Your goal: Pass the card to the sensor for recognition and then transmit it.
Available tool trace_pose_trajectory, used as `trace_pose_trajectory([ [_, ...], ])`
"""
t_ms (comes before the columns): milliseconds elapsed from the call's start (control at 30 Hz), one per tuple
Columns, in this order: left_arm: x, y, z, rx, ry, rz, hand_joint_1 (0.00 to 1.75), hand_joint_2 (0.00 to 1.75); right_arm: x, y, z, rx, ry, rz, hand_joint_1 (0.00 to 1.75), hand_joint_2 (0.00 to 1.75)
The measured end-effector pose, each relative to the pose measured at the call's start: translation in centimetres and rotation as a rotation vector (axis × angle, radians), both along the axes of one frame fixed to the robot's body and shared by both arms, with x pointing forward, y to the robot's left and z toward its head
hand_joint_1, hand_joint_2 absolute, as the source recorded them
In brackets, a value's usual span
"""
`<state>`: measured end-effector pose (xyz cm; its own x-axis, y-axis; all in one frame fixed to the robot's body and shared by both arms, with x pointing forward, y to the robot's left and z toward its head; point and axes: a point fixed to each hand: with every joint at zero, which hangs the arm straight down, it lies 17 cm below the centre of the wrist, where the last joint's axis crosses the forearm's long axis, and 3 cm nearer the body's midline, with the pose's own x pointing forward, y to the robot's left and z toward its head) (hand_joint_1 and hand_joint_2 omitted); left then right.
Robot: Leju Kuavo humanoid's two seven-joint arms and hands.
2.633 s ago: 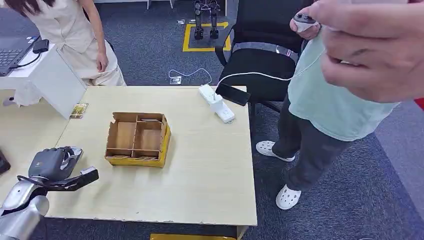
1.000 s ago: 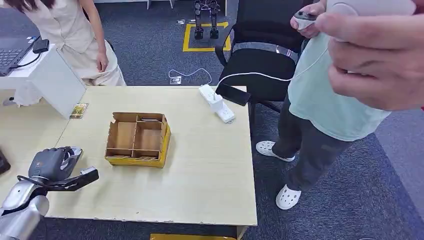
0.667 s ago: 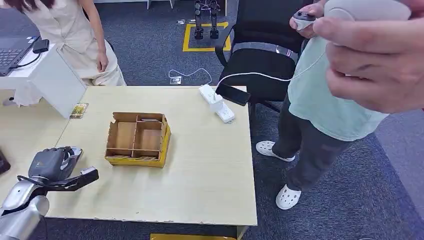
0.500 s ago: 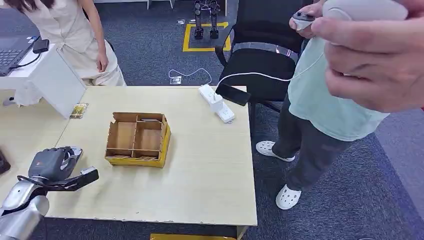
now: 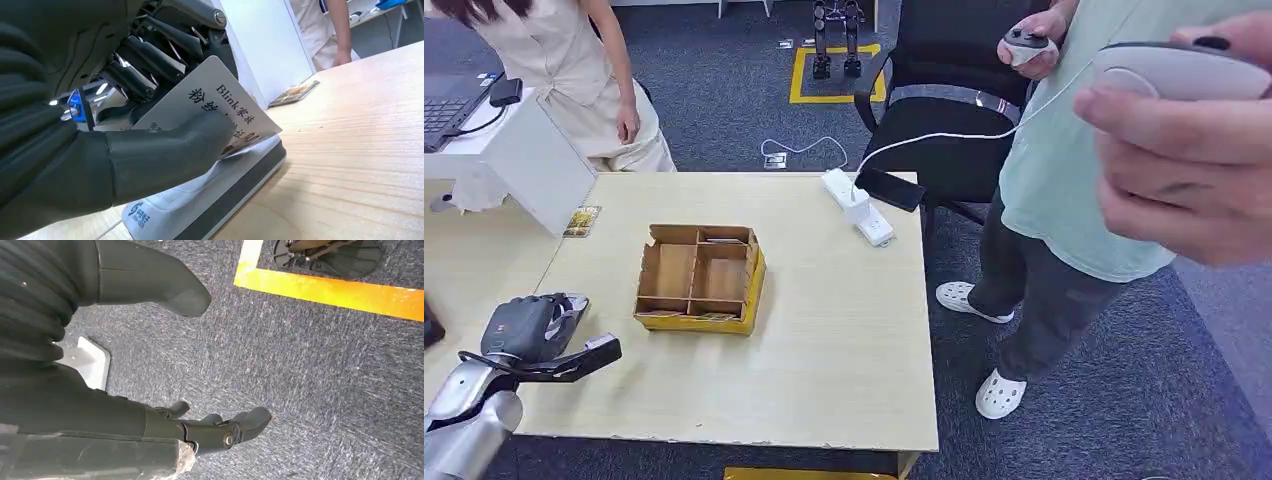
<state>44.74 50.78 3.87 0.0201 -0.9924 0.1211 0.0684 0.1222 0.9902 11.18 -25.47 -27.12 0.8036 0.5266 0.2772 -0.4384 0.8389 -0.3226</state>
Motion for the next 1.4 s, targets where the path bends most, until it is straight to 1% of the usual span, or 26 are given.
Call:
trace_pose_trajectory([
  [1400,0.0,0.0,0.0,0.0,0.0,0.0,1.75,1.75,0.0,0.0,0.0,0.0,0.0,0.0,0.0,1.75],
])
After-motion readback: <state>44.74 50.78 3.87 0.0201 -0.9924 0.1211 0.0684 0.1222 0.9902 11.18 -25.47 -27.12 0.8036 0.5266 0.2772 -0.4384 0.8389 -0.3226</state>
